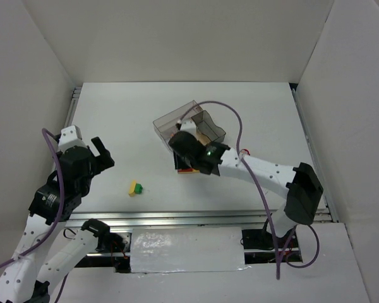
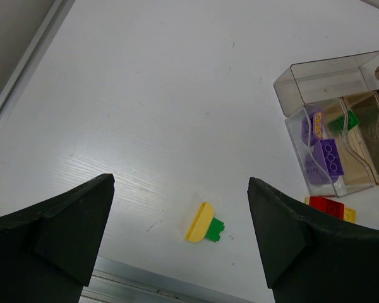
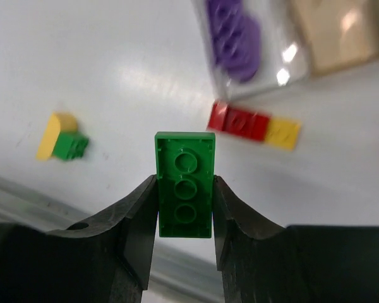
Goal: Sort the legos into containers by color
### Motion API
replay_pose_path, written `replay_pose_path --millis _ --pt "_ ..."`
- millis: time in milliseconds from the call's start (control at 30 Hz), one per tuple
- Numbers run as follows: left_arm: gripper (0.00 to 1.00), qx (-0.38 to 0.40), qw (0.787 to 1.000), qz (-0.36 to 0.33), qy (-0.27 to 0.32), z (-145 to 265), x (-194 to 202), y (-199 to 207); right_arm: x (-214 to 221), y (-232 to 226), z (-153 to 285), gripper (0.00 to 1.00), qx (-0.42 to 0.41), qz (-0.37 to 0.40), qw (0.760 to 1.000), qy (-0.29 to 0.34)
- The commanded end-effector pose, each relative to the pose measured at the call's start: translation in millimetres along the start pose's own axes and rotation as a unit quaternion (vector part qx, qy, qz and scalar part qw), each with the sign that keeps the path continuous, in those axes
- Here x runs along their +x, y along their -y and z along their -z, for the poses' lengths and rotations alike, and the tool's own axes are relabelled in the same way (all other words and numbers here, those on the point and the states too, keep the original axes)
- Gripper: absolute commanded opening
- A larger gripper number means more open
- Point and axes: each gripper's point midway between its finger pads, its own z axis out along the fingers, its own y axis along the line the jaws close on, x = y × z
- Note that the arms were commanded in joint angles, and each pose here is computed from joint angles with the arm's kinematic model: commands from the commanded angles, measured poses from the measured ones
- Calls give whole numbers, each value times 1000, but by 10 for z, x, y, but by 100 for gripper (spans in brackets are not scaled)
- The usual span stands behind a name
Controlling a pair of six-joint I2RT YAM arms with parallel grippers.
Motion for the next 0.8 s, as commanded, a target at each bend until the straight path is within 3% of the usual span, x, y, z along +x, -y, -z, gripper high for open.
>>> replay_pose_path --millis 0,167,233,333,567,600,633,700,733,767 --pt "99 1 1000 -3 5 -52 -35 35 -570 274 -297 0 2 109 994 14" --pt "100 12 1000 -10 0 -70 -13 81 -1017 645 -785 2 33 169 985 20" --pt "99 22 1000 -14 -8 -94 21 134 -1255 796 -881 4 42 152 987 25" --pt "100 29 999 -26 -20 -132 57 182 -1257 881 -1166 12 33 151 988 3" --pt "99 58 996 -34 -65 -224 236 358 -1371 980 -1387 60 58 159 985 4" --pt "100 57 995 -33 -72 -234 261 369 -1436 974 -1365 62 58 157 986 11" --pt "100 56 994 -26 -85 -237 302 386 -1479 975 -1342 71 60 154 986 16" --pt "100 40 992 -7 -118 -295 440 400 -1595 923 -1224 76 53 146 987 28" --pt "100 55 988 -6 -143 -341 576 485 -1621 899 -1160 91 49 142 988 31" --pt "100 64 985 -1 -157 -372 669 536 -1627 875 -1104 92 46 127 990 32"
